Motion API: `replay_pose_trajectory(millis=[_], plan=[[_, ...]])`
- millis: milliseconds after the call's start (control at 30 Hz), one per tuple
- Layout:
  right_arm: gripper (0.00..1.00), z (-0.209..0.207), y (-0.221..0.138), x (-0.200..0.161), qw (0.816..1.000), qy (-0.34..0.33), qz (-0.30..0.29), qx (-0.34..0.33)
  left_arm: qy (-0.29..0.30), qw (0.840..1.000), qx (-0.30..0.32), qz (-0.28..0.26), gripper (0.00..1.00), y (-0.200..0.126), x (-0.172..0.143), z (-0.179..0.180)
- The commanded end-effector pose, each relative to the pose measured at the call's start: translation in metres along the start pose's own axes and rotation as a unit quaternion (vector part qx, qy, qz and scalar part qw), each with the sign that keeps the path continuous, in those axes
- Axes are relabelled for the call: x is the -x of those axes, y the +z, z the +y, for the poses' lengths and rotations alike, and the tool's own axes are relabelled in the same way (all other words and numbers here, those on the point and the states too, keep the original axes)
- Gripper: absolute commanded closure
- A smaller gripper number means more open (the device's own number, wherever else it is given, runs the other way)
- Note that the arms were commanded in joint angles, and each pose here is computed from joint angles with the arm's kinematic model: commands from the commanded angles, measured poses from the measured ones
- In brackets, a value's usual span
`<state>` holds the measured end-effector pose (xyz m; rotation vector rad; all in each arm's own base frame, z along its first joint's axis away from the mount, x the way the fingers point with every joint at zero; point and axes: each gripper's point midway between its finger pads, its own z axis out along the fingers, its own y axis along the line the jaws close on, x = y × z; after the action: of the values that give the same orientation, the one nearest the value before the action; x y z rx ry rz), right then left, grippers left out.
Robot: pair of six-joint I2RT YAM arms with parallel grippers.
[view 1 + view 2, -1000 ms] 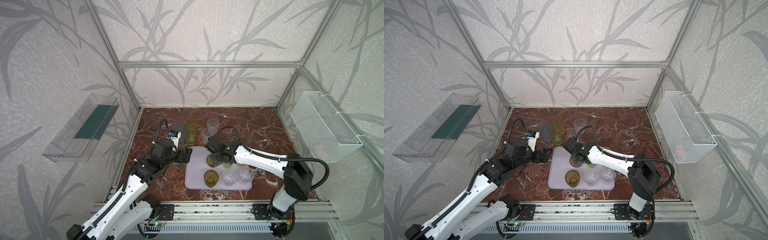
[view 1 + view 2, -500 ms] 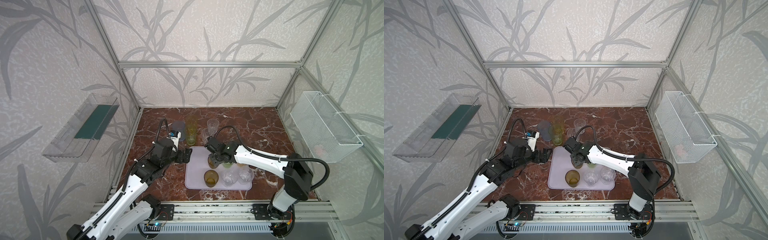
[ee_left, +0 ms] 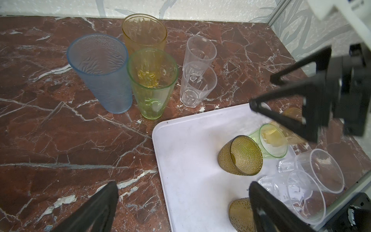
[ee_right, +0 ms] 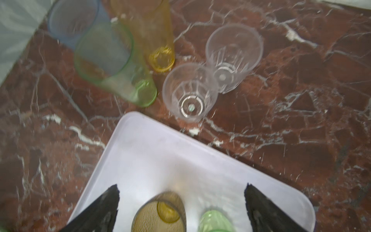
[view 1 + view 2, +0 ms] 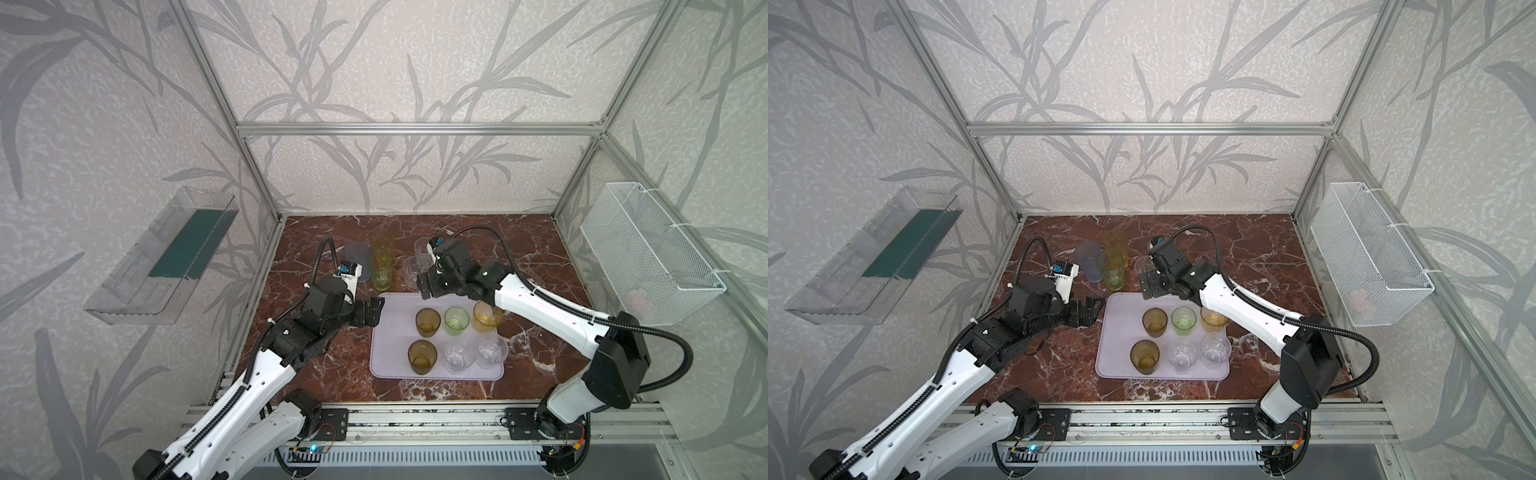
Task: Place the glasses into the tray
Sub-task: Place the glass on the tray, then pick up the glass from the top-center of the table.
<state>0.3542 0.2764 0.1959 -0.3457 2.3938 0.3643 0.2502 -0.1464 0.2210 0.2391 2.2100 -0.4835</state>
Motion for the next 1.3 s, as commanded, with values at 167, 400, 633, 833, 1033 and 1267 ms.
replay_pose_trajectory(millis=[167, 400, 633, 833, 1033, 1267], plan=[[0.04, -0.026, 0.059, 0.066, 0.998, 0.065, -0.018, -0.002, 0.034, 0.998, -0.031, -0.031, 0.01, -0.016, 0.015, -0.012], [0.14, -0.060, 0.102, 0.076, 0.995, 0.070, 0.023, -0.068, 0.041, 0.998, -0.029, -0.042, 0.01, -0.022, 0.013, -0.010], [0.33, -0.085, 0.116, 0.074, 0.991, 0.059, 0.041, -0.112, 0.043, 0.998, -0.023, -0.038, 0.01, -0.020, 0.012, -0.007], [0.50, -0.099, 0.126, 0.066, 0.988, 0.056, 0.059, -0.130, 0.044, 0.998, -0.023, -0.028, 0.01, -0.016, 0.010, -0.008], [0.58, -0.103, 0.136, 0.062, 0.988, 0.062, 0.068, -0.122, 0.042, 0.999, -0.011, -0.026, 0.01, -0.014, 0.008, -0.003], [0.64, -0.101, 0.145, 0.061, 0.988, 0.063, 0.083, -0.116, 0.040, 0.999, -0.007, -0.024, 0.01, -0.012, 0.008, -0.002]])
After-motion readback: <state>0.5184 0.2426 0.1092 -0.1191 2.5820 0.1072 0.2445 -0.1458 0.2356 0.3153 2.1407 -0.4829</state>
